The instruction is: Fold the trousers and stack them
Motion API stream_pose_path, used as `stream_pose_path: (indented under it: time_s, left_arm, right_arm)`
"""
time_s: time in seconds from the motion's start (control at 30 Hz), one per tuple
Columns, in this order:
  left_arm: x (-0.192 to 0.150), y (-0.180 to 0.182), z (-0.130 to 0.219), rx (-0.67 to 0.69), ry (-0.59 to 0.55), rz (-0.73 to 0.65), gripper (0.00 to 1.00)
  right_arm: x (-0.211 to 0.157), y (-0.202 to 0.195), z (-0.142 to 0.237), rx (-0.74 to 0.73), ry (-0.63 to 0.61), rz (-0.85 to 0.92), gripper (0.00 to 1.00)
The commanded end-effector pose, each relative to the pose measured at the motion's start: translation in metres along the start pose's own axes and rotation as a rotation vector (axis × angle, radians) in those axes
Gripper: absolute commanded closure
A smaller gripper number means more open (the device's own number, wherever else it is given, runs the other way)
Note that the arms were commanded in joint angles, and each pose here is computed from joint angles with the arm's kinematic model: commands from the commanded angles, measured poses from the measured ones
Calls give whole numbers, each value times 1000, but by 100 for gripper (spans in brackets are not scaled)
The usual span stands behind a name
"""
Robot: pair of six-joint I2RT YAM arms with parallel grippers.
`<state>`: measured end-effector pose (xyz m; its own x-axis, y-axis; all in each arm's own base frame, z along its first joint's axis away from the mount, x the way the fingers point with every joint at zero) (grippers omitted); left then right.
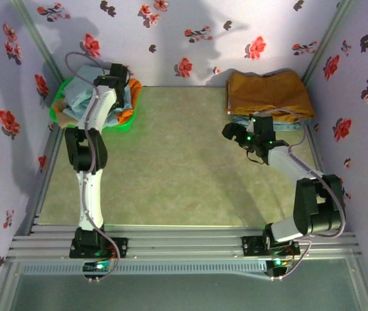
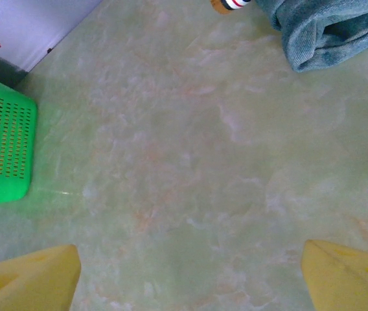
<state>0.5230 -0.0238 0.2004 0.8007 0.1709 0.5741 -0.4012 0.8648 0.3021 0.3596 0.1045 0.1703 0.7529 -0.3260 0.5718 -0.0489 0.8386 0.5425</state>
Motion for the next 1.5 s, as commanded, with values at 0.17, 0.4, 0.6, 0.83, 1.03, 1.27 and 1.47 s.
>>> stream_pose_path:
  time_s: [0.17, 0.4, 0.6, 0.83, 1.03, 1.27, 1.47]
  left_arm:
    - [43, 47, 93, -54, -214, 78, 100]
    - [58, 48, 188, -141, -413, 15, 100]
    - [55, 27, 271, -196, -634, -54, 100]
    - [26, 1, 372, -341, -880, -124, 100]
    - [-27, -31, 477, -527, -1073, -289, 100]
    - [-78, -36, 571, -716, -1237, -400, 100]
    - [-106, -35, 602, -892, -1240, -407, 100]
  right_arm:
    - [1, 9, 2, 45, -12, 6, 14]
    - [6, 14, 8, 51, -36, -4, 13]
    - [13, 12, 11, 67, -124, -39, 11]
    - [26, 5, 18, 63, -175, -109, 11]
    - [41, -16, 45, 2, -253, -174, 11]
    - [56, -53, 86, -107, -326, -259, 11]
    - [46, -68, 94, -163, -324, -299, 11]
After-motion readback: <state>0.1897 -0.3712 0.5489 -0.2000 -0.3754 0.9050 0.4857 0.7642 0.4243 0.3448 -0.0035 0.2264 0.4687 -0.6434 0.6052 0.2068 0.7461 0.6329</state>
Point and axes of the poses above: each hand's point on the last joint's axis, 136 mm out from that joint toward the fingers, its own z axis back along the fingers, its own y axis along the line the jaws close on, x = y × z, the point moved 5 cm from there along z, back along the fingers, and after that the axes turned 8 degrees about z, right-handed, at the moved point
